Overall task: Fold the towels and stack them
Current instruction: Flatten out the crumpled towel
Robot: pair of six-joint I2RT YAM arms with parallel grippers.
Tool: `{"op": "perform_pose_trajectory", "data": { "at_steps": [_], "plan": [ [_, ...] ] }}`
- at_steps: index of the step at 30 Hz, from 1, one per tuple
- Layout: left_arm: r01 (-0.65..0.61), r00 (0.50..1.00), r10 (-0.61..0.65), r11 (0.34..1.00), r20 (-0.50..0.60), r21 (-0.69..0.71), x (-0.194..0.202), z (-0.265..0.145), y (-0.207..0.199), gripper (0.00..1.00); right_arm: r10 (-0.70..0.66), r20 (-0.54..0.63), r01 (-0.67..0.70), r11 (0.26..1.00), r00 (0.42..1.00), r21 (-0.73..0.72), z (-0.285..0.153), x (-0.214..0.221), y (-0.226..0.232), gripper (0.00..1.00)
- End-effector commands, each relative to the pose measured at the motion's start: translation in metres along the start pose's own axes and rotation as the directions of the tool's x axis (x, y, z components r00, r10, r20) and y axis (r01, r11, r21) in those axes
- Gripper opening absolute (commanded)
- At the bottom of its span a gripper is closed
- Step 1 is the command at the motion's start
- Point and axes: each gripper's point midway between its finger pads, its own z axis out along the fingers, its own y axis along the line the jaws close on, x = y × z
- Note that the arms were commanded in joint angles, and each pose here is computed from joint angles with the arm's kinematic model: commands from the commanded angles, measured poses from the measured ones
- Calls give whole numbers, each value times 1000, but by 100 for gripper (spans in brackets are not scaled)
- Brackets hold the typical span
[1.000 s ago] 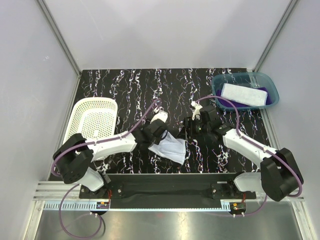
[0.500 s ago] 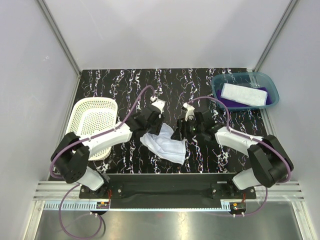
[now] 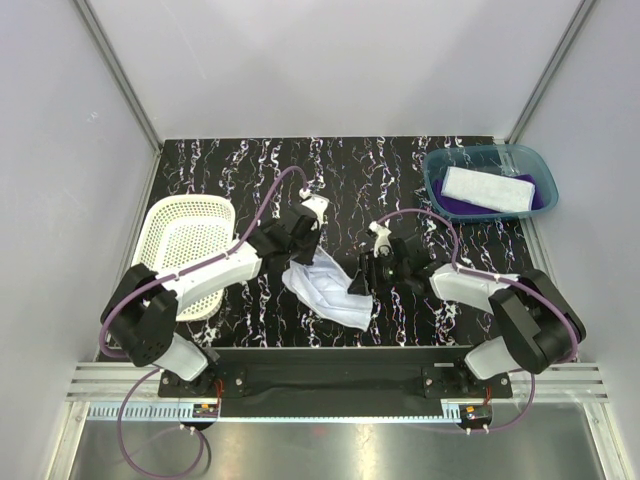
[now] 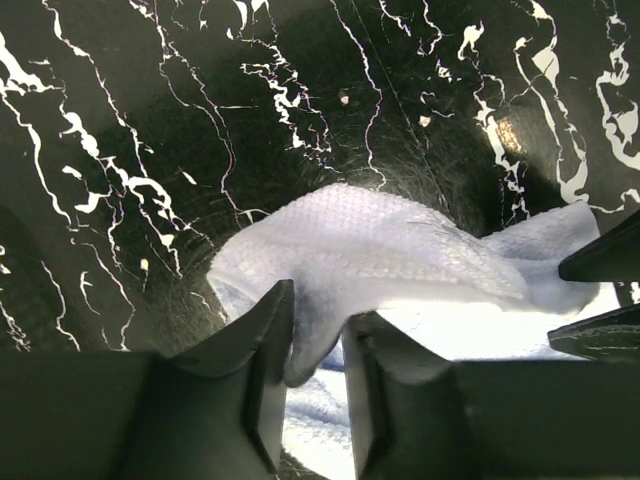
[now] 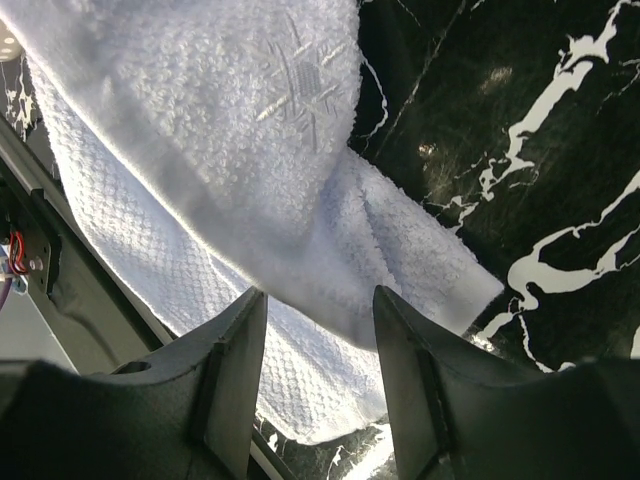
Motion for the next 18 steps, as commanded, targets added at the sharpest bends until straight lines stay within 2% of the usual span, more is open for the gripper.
{"op": "perform_pose_trajectory", "data": {
  "at_steps": [1, 3, 4, 6, 18],
  "plan": [
    [3, 998, -5, 999, 62, 33, -26, -5, -5, 25, -15, 49, 16, 1000, 999, -13, -6, -8, 9, 53],
    [6, 998, -8, 1000, 64, 29, -27, -6, -2, 20, -16, 56, 16, 1000, 998, -4, -7, -8, 8, 53],
    [5, 998, -7, 999, 69, 32, -29, -7, -3, 9, -15, 57, 15, 1000, 998, 0, -7, -8, 7, 52],
    [5, 997, -7, 999, 74, 36, -31, -9, -2, 1, -13, 58, 12, 1000, 998, 23, -6, -9, 2, 52],
    [84, 994, -87, 996, 70, 40, -44, -12, 19, 0, -46, 73, 44, 998, 996, 33, -7, -18, 3, 53]
  ]
}}
